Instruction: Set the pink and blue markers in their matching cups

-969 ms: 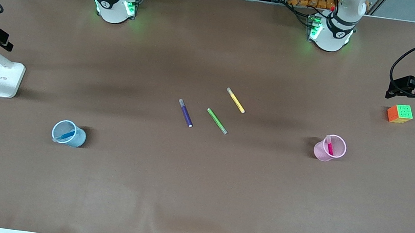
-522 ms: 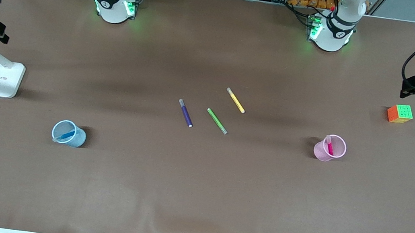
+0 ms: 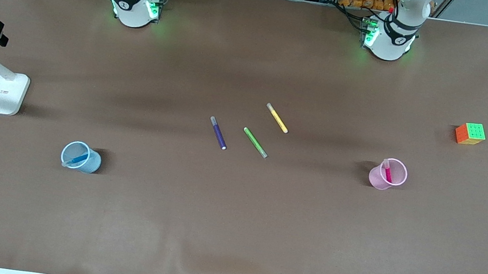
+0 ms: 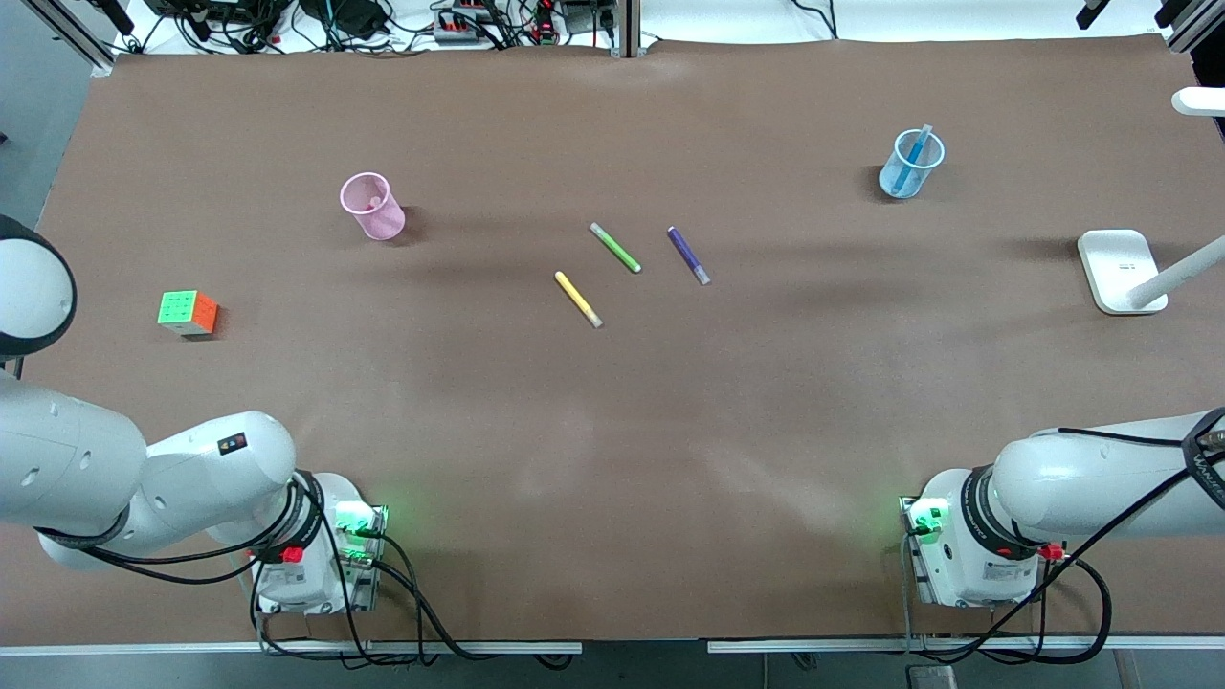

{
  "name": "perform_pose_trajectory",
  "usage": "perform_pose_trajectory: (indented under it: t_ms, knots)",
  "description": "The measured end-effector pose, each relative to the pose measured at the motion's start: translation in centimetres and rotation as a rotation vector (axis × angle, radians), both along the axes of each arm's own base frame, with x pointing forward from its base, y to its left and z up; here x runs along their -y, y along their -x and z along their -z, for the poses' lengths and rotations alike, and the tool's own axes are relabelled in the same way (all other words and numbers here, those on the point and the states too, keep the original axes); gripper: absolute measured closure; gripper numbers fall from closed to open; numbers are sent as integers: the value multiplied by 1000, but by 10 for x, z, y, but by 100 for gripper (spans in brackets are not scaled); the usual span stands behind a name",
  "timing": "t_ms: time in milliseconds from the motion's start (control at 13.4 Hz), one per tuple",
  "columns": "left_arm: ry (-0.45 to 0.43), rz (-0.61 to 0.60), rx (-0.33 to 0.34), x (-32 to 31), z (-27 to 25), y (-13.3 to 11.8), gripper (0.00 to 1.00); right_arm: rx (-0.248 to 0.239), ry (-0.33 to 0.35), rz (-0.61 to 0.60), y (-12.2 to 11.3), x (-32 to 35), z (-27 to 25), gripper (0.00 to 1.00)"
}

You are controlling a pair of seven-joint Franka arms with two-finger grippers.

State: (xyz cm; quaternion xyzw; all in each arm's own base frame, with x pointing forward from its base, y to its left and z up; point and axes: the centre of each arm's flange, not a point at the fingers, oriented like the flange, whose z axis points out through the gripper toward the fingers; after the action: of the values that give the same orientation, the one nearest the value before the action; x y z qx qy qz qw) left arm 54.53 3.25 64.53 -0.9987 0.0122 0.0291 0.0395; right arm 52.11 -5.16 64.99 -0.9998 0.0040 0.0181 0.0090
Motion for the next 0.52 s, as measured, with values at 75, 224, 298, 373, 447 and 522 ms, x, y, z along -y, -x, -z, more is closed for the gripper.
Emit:
perform_pose_trajectory:
  t_ms: [75,224,298,373,447,522]
  knots:
    - [17,-19,2,-9,0,1,0,0,-2,0,0,0,0,0]
    - [33,-49,7,-23,-2,3,0,3,-3,2,0,0,-1,0]
    - [35,-48,11,-21,-4,5,0,12,-2,20,-1,0,-1,0]
    - [35,-36,12,-14,-6,7,0,22,-1,49,-2,-2,-2,0]
    - [33,-34,12,-3,-7,12,0,25,0,69,-3,-7,-3,0]
    - [31,-45,10,9,-7,17,0,25,1,74,-4,-12,-4,0]
